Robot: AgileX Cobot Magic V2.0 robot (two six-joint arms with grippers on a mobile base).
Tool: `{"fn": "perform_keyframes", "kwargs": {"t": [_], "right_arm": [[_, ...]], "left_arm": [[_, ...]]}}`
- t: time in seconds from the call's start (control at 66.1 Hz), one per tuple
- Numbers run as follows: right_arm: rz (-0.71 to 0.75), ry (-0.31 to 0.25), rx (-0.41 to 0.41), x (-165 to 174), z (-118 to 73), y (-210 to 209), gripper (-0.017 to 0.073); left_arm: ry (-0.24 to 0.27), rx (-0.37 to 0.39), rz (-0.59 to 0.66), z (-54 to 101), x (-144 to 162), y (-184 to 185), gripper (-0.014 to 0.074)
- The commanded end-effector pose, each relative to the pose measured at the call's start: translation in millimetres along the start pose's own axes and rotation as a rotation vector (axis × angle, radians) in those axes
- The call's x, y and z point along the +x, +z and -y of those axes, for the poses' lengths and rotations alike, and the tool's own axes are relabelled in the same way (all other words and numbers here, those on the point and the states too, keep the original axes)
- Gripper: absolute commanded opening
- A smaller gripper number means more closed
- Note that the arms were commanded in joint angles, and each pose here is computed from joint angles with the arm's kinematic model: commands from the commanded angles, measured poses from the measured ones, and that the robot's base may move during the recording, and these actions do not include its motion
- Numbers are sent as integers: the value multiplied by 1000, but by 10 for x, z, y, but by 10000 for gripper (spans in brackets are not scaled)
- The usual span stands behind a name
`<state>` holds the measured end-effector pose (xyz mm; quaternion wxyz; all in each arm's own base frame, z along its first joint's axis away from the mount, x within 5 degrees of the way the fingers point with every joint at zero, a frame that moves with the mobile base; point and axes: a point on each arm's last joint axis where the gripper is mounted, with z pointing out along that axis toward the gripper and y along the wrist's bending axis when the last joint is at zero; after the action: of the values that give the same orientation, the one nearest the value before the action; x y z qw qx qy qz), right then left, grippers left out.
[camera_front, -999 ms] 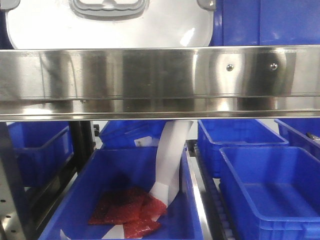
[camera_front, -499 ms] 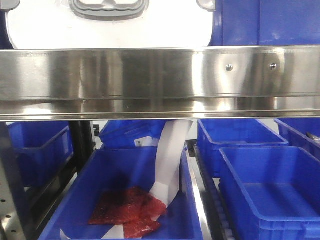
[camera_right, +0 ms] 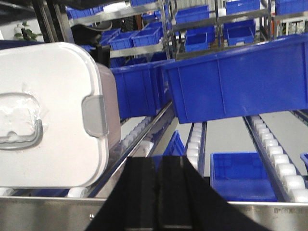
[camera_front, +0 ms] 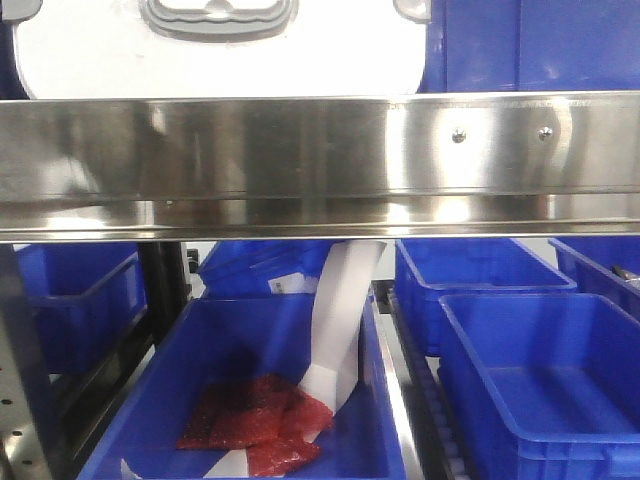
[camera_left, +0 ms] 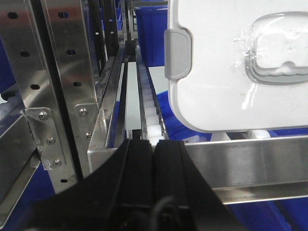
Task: Grab white bin and place on right shelf
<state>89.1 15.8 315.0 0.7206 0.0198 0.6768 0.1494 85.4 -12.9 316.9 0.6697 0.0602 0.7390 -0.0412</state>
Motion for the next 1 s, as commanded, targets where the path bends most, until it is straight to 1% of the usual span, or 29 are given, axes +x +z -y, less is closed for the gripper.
{"fn": "perform_keyframes", "kwargs": {"t": [0.0,0.635,0.666,0.741,0.757,0.772,0.787,0.802,0.832,0.908,0.983], "right_arm": [[69,3,33,-125,15,-13,73],[68,3,33,-124,15,-12,73],[68,3,33,-124,15,-12,73],[68,3,33,-124,15,-12,73],[68,3,33,-124,15,-12,73],[68,3,33,-124,15,-12,73],[68,3,33,-124,15,-12,73],[68,3,33,-124,15,-12,73],[68,3,33,-124,15,-12,73],[68,3,33,-124,15,-12,73],[68,3,33,-124,15,-12,73]], "left_arm": [[-25,-32,107,-27,-133,-38,-118],[-25,-32,104,-27,-125,-35,-118],[-16,-34,102,-29,-119,-34,-117],[37,-57,96,-45,-107,-49,-117],[10,-60,97,-48,-99,-58,-117],[3,-67,96,-53,-81,-68,-116],[-42,-70,99,-56,-72,-77,-116],[-61,-74,100,-59,-59,-86,-115],[-80,-86,106,-66,-32,-114,-115],[-66,-113,118,-79,74,-175,-115],[-63,-116,149,-70,213,-234,-115]]}}
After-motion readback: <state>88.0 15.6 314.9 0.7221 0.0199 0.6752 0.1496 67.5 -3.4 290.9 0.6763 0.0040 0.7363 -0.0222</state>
